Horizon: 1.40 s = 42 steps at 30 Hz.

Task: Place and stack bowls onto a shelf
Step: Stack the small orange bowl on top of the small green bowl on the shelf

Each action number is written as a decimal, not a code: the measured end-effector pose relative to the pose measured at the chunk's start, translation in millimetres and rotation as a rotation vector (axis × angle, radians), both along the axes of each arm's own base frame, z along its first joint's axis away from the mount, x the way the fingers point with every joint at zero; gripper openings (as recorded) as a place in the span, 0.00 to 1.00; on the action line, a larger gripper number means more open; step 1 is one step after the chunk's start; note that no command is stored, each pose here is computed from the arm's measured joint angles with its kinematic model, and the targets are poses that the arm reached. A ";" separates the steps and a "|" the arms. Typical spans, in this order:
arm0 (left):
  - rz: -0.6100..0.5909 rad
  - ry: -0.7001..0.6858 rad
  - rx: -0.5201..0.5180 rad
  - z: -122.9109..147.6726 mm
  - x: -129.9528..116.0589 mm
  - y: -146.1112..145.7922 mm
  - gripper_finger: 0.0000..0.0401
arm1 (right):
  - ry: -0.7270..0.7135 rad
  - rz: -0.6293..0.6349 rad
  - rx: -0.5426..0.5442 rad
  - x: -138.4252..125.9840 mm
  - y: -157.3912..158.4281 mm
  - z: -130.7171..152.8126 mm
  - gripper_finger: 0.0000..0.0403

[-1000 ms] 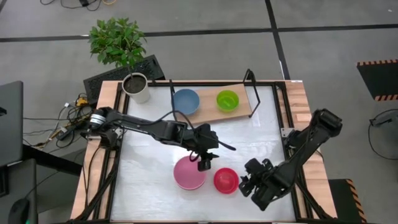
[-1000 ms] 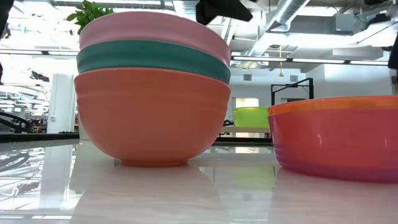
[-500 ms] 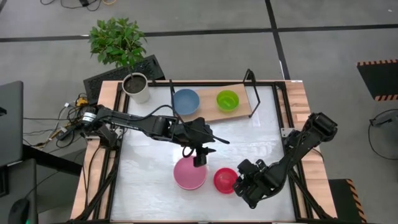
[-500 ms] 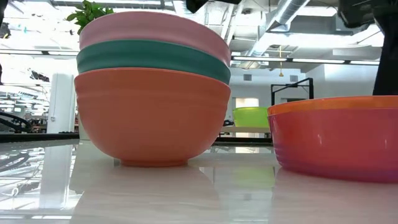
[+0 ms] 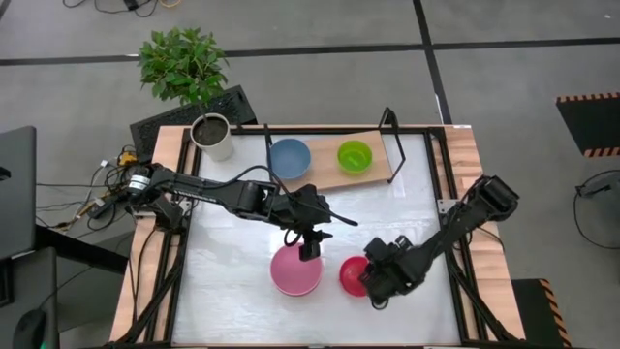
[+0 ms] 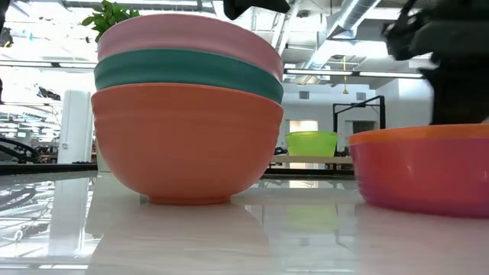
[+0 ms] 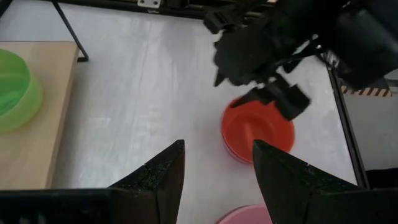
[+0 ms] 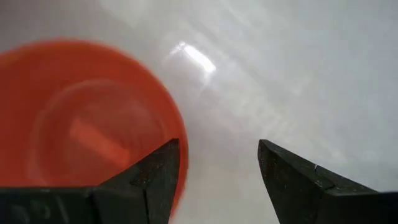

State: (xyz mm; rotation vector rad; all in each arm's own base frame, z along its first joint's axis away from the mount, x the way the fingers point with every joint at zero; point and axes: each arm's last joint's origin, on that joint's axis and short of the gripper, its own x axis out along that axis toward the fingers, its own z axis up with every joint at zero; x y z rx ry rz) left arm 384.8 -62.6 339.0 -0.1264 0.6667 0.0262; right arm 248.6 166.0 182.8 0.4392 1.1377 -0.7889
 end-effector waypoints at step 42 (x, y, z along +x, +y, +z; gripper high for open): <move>0.083 -0.045 -0.049 -97.9 75.6 -14.3 0.43 | -0.552 -0.097 0.003 -84.4 -28.5 138.1 0.60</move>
